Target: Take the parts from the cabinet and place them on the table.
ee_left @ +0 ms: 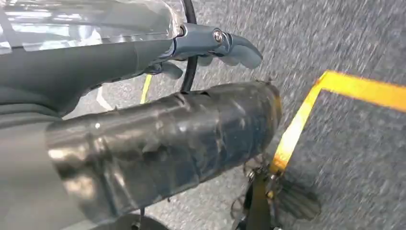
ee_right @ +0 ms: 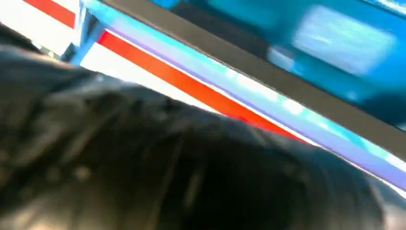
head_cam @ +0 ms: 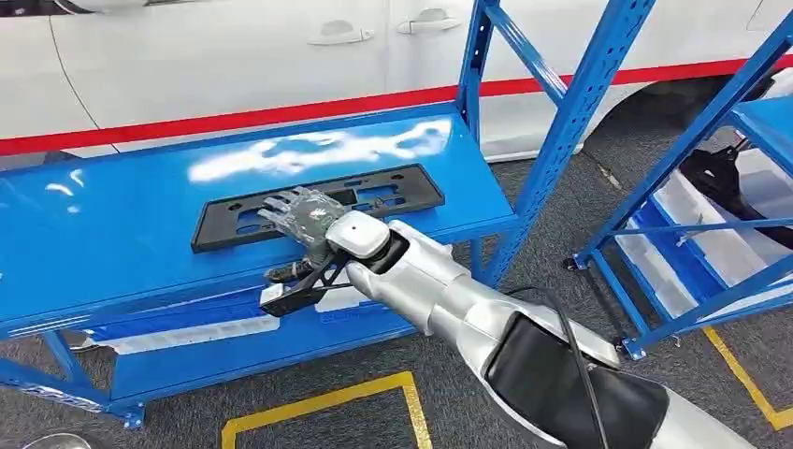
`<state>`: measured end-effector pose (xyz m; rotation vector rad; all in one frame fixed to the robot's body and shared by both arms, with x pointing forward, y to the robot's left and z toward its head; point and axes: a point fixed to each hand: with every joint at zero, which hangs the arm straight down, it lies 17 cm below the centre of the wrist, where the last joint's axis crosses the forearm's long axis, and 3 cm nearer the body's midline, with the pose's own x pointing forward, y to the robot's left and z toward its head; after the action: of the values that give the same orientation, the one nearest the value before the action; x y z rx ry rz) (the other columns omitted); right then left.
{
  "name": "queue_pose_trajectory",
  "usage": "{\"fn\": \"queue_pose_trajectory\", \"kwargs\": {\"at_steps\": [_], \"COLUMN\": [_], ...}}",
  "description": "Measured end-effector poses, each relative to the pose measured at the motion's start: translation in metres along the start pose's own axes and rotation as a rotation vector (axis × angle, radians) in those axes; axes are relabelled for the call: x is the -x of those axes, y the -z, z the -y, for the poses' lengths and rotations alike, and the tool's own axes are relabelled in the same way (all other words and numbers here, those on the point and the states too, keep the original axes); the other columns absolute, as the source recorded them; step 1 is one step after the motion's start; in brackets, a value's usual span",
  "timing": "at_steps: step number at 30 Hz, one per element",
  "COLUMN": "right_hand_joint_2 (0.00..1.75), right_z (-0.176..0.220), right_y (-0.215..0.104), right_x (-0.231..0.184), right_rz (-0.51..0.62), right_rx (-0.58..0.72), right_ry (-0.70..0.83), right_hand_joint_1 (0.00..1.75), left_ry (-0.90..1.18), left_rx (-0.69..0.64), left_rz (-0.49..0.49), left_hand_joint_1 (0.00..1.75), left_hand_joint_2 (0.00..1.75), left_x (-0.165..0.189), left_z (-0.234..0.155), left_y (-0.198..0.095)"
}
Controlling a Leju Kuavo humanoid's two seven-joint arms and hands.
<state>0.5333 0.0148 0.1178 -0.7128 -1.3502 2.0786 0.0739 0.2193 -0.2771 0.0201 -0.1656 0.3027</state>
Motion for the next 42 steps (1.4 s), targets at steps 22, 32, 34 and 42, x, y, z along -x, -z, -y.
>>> {"fn": "queue_pose_trajectory", "kwargs": {"at_steps": [22, 32, 34, 42], "right_hand_joint_2": [0.0, 0.0, 0.0, 0.0], "right_z": [-0.07, -0.101, -0.103, -0.114], "right_y": [-0.021, -0.033, -0.034, -0.037], "right_x": [0.054, 0.068, 0.07, 0.068], "right_rz": [-0.137, -0.167, -0.17, -0.171], "right_rx": [-0.108, -0.142, -0.145, -0.154], "right_ry": [0.08, 0.148, 0.151, 0.176], "right_hand_joint_1": [0.0, 0.0, 0.0, 0.0], "left_ry": [0.012, 0.005, 0.005, 0.011], "left_rx": [-0.008, 0.01, 0.012, 0.003], "left_rz": [0.0, -0.005, 0.002, 0.011], "left_hand_joint_1": [0.0, 0.0, 0.0, 0.0], "left_hand_joint_2": [0.0, 0.0, 0.0, 0.0], "left_x": [0.001, 0.002, 0.0, -0.002], "left_z": [-0.004, -0.003, -0.003, -0.008], "left_y": [0.0, 0.0, 0.0, 0.001]}}
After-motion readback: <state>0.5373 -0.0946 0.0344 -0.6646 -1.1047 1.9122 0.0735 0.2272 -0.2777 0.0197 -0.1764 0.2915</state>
